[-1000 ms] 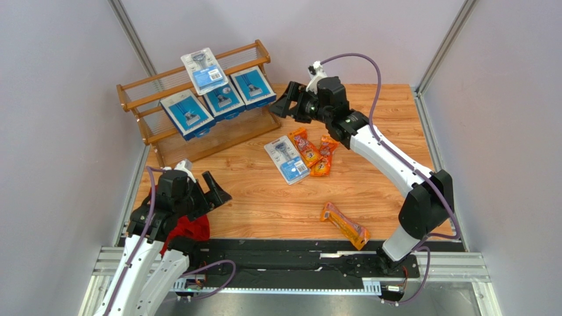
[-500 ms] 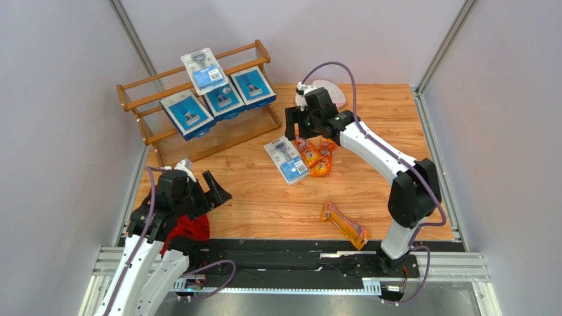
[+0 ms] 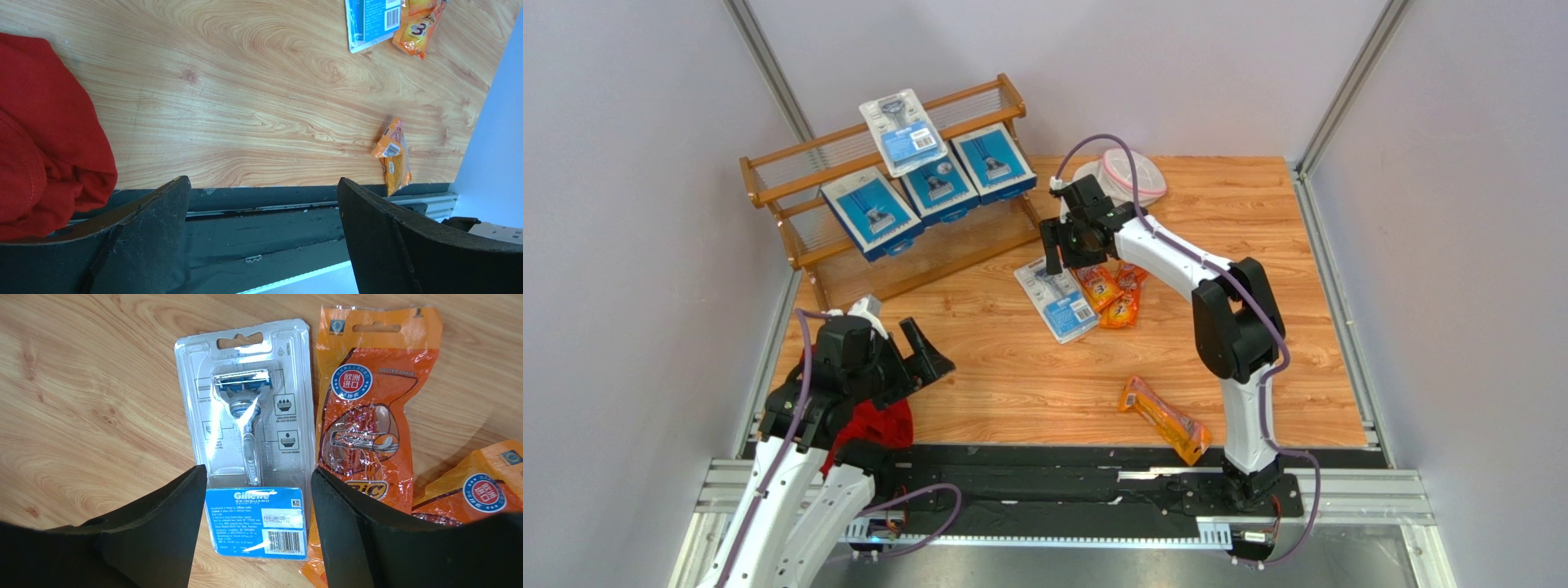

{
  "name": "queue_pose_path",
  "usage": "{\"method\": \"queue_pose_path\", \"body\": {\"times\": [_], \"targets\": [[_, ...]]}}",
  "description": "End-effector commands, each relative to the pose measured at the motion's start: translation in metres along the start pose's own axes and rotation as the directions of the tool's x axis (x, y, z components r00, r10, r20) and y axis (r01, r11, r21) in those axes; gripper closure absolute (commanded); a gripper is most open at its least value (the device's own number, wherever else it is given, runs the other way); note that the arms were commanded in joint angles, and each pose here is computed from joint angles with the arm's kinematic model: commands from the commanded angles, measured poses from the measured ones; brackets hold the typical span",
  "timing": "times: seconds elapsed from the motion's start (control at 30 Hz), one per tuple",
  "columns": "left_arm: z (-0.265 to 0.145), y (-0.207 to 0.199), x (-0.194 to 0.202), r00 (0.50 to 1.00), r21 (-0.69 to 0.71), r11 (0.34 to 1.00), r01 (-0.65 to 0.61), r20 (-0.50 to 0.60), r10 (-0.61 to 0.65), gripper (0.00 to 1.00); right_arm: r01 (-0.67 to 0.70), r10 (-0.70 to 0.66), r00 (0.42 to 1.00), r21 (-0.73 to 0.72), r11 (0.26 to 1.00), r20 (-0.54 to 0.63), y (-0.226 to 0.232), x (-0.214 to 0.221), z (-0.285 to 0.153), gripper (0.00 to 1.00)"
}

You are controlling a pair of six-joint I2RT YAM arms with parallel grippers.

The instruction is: Place and organize the shaving razors onto the shelf

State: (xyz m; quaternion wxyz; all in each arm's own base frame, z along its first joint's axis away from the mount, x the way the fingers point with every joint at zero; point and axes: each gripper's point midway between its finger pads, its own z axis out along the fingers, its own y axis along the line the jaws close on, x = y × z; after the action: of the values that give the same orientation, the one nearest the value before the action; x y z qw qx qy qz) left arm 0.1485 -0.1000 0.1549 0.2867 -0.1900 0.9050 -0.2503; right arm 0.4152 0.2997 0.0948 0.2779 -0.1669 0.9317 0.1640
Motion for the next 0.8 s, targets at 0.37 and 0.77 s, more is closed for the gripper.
{"method": "queue_pose_path", "body": {"times": [0.37, 0.77], "targets": [[0.000, -0.006, -0.003, 1.000, 0.037, 0.999, -0.017, 0.013, 0.017, 0.03, -0.044, 0.039, 0.992, -0.041, 0.998, -0.117, 0.011, 0.011, 0.028, 0.42], [-0.001, -0.006, -0.001, 1.000, 0.043, 0.999, -0.006, 0.014, 0.006, 0.03, -0.105, 0.110, 0.961, 0.032, 0.994, -0.254, 0.002, 0.035, 0.056, 0.62]]}}
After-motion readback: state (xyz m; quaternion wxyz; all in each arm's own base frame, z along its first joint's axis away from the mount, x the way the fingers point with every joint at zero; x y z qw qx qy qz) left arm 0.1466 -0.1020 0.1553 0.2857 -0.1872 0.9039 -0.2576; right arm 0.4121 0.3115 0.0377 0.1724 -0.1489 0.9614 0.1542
